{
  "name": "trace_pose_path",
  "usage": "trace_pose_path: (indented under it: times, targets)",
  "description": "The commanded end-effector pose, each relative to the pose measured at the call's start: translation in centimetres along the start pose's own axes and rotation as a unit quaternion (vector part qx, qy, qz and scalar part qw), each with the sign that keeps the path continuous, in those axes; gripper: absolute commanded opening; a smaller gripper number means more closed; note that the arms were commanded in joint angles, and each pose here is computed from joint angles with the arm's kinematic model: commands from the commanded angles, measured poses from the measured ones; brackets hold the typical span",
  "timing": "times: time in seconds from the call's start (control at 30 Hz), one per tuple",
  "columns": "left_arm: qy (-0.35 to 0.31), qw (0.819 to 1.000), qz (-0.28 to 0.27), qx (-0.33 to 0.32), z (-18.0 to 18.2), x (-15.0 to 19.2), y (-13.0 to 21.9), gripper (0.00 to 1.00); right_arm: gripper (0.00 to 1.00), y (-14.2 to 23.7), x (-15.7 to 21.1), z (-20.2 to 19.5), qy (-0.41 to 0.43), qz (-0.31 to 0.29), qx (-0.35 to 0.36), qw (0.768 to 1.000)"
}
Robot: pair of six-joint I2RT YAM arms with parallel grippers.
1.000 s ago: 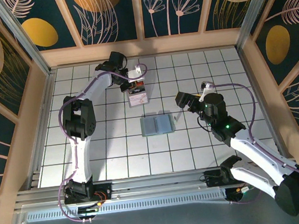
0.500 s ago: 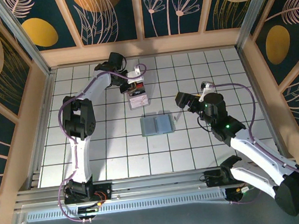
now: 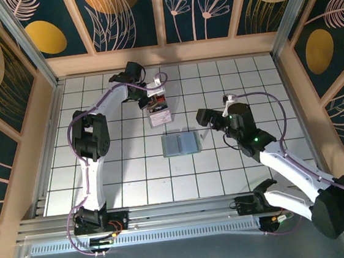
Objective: Take the credit cards out of the card holder
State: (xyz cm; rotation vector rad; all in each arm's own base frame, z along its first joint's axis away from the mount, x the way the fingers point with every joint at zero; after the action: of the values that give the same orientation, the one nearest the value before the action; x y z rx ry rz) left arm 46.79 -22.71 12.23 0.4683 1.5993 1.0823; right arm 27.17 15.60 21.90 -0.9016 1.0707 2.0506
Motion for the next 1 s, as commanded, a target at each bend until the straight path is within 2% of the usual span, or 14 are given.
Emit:
trace_pose_path:
  times: [0.0, 0.07, 0.17, 0.27, 0.57, 0.67, 0.73, 0.8, 0.9, 0.97]
  targets:
    - [0.022, 1.000, -0.001, 0.001, -0.6, -0.3, 1.2, 0.19, 0.99, 0.1, -1.5, 0.7, -0.002, -0.006, -0.005, 1.000]
    - [0.024, 1.000, -0.005, -0.002, -0.4, -0.6, 1.5, 0.27, 0.99, -0.1, -1.4, 0.2, -0.024, 0.008, 0.019, 0.999]
    - [0.030, 0.999, -0.015, -0.008, -0.1, -1.6, 2.3, 0.28, 0.99, -0.8, -1.2, 0.1, -0.018, 0.028, 0.035, 0.999]
    - [0.033, 0.999, -0.028, -0.003, -0.3, -2.9, 3.6, 0.35, 0.99, -1.3, -1.0, 0.3, -0.011, 0.034, 0.040, 0.999]
    - [0.039, 0.997, -0.069, -0.019, -1.1, -5.7, 8.7, 0.47, 0.99, -2.5, 0.2, 0.8, 0.026, 0.076, 0.072, 0.994]
    - [0.059, 0.993, -0.091, -0.047, -1.2, -6.3, 10.6, 0.52, 0.91, -3.1, 0.8, 1.6, 0.054, 0.084, 0.086, 0.991]
    - [0.082, 0.988, -0.107, -0.076, -1.2, -6.4, 11.9, 0.62, 0.82, -3.6, 1.3, 2.3, 0.072, 0.094, 0.098, 0.988]
    - [0.114, 0.978, -0.128, -0.117, -1.1, -6.1, 13.2, 0.76, 0.72, -4.0, 1.9, 3.1, 0.092, 0.104, 0.110, 0.984]
    - [0.169, 0.955, -0.171, -0.174, -1.6, -5.2, 15.5, 0.98, 0.61, -4.9, 3.2, 4.4, 0.117, 0.127, 0.114, 0.978]
    - [0.210, 0.931, -0.210, -0.214, -2.3, -4.2, 17.5, 0.99, 0.58, -5.6, 4.3, 5.4, 0.132, 0.147, 0.114, 0.974]
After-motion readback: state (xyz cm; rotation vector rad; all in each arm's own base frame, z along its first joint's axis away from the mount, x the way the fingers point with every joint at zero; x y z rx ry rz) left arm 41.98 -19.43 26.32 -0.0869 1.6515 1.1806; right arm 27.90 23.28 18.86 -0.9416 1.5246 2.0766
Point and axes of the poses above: each hand's point on the last joint's axis, 136 mm out from that joint toward the fingers, its own y axis back along the fingers, its own z axis along the line the jaws close on, x = y × z, the point moved 4 cm from there along y, back along the fingers, and after that the axes turned 9 degrees about y, right-handed, at the moved point
